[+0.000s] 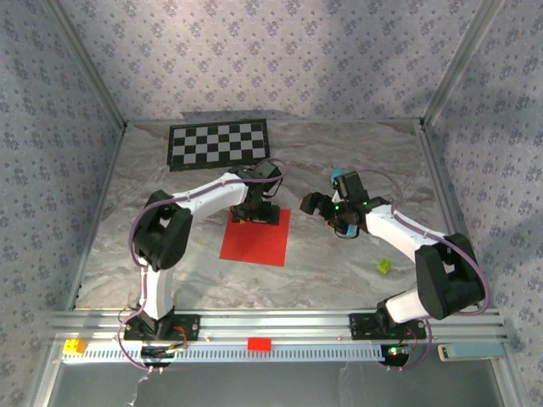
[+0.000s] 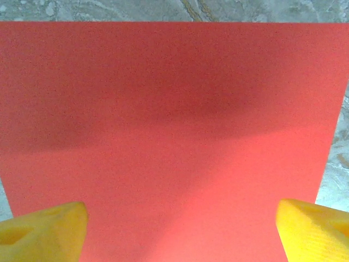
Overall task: Fold a paper plane with a square sheet of paper (pick it up from the middle)
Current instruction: First fold the square sheet of paper in half at the center of the table, then hold the square sheet of paper at the center of the table.
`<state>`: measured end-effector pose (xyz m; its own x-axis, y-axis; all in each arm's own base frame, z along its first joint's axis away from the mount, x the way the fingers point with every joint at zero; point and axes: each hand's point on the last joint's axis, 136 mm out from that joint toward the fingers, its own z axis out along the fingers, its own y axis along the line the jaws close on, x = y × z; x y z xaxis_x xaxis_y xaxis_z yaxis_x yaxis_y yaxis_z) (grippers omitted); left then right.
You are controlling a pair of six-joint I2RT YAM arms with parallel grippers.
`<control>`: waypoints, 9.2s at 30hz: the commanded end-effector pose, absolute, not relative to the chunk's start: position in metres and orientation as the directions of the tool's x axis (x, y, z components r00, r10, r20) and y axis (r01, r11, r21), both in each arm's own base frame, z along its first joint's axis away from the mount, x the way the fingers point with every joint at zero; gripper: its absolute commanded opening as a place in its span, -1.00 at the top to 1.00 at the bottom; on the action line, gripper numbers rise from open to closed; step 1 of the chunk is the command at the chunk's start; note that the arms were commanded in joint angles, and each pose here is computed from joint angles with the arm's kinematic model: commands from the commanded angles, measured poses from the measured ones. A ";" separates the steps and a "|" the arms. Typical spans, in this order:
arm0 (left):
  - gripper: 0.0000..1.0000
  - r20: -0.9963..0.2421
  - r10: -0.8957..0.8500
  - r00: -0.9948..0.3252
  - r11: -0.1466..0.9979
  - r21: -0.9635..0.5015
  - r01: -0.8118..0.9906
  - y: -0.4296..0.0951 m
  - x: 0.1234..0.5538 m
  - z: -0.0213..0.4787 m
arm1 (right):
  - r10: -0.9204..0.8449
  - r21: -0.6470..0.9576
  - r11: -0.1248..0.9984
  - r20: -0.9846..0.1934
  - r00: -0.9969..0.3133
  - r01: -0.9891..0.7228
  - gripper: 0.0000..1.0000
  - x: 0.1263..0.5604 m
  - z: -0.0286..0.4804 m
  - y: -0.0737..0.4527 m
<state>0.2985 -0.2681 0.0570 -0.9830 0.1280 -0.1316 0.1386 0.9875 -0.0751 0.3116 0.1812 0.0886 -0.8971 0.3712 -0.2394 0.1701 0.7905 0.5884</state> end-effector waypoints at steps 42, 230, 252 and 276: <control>-0.87 0.024 0.109 -0.994 0.994 0.027 0.109 -0.259 0.265 -0.013 | 0.352 0.599 0.783 -0.201 -0.914 0.169 -0.99 0.310 0.084 0.184; -0.05 -0.077 -0.054 -0.996 0.986 -0.160 -0.042 -0.251 0.275 -0.024 | 0.087 0.700 0.714 -0.111 -0.990 -0.015 0.68 0.303 0.060 0.272; -0.05 -0.066 -0.051 -0.997 0.986 -0.159 -0.040 -0.252 0.273 -0.028 | -0.007 0.672 0.739 -0.067 -0.998 -0.050 0.96 0.299 0.038 0.297; -0.11 -0.266 -0.185 -0.946 0.907 -0.416 -0.060 -0.266 0.310 0.084 | -0.048 0.456 0.889 -0.012 -0.999 -0.048 0.99 0.280 -0.019 0.259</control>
<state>0.2940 -0.2682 0.0425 -0.9778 -0.1168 -0.1740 -0.0524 0.9402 -0.3365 0.2962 0.2884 0.0193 -0.9932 -0.0579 -0.1011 -0.1072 0.7937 0.5988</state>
